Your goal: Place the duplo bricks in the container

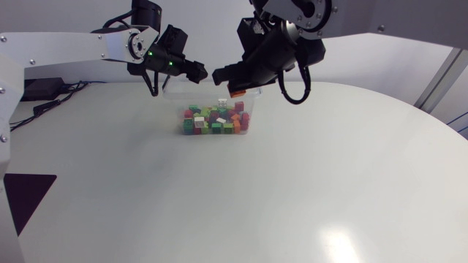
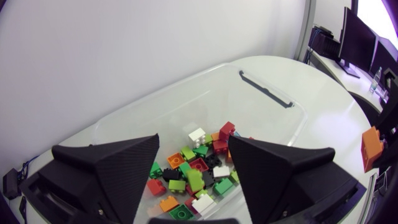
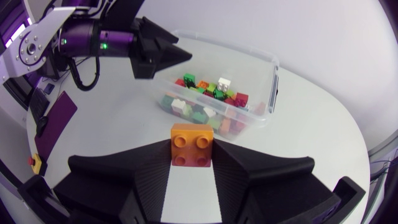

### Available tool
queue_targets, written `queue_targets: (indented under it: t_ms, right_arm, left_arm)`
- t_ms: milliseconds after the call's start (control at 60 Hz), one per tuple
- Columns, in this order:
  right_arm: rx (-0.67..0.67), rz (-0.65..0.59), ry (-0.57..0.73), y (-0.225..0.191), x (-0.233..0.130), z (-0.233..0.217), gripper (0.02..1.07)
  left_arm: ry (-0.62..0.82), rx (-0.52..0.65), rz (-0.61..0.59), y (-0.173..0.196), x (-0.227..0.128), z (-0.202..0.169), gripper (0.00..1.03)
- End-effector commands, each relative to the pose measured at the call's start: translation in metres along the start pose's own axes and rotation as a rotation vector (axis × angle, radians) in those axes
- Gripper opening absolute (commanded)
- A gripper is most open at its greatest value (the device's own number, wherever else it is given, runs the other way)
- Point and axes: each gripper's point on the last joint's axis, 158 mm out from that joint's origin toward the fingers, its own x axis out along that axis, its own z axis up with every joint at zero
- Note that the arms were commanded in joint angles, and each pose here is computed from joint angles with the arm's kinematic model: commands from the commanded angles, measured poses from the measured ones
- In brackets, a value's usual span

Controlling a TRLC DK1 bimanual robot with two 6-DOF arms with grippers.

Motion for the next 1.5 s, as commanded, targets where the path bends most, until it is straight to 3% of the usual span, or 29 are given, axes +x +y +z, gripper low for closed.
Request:
queue_targets:
  t_ms: [0, 533, 1150, 1200, 1267, 1300, 1483]
  right_arm:
    - [0.003, 0.006, -0.096, -0.001, -0.014, 0.029, 0.34]
    - [-0.020, -0.010, -0.303, -0.017, 0.025, 0.097, 0.34]
    - [-0.056, -0.052, -0.377, -0.041, 0.089, 0.128, 0.37]
    - [-0.062, -0.058, -0.368, -0.042, 0.098, 0.125, 0.53]
    - [-0.067, -0.069, -0.357, -0.044, 0.106, 0.122, 0.94]
    - [-0.076, -0.073, -0.354, -0.042, 0.109, 0.121, 1.03]
    - [-0.086, -0.093, -0.356, -0.047, 0.104, 0.121, 1.03]
  left_arm:
    - [0.002, 0.037, 0.015, 0.000, -0.005, 0.010, 0.99]
    - [0.092, 0.079, 0.045, -0.008, -0.118, -0.014, 0.99]
    - [0.128, 0.084, 0.030, -0.026, -0.143, -0.043, 0.99]
    - [0.125, 0.085, 0.032, -0.026, -0.145, -0.043, 0.99]
    - [0.121, 0.087, 0.035, -0.027, -0.149, -0.044, 0.99]
    - [0.120, 0.091, 0.035, -0.028, -0.151, -0.044, 0.99]
    - [0.108, 0.112, 0.049, -0.027, -0.166, -0.046, 0.99]
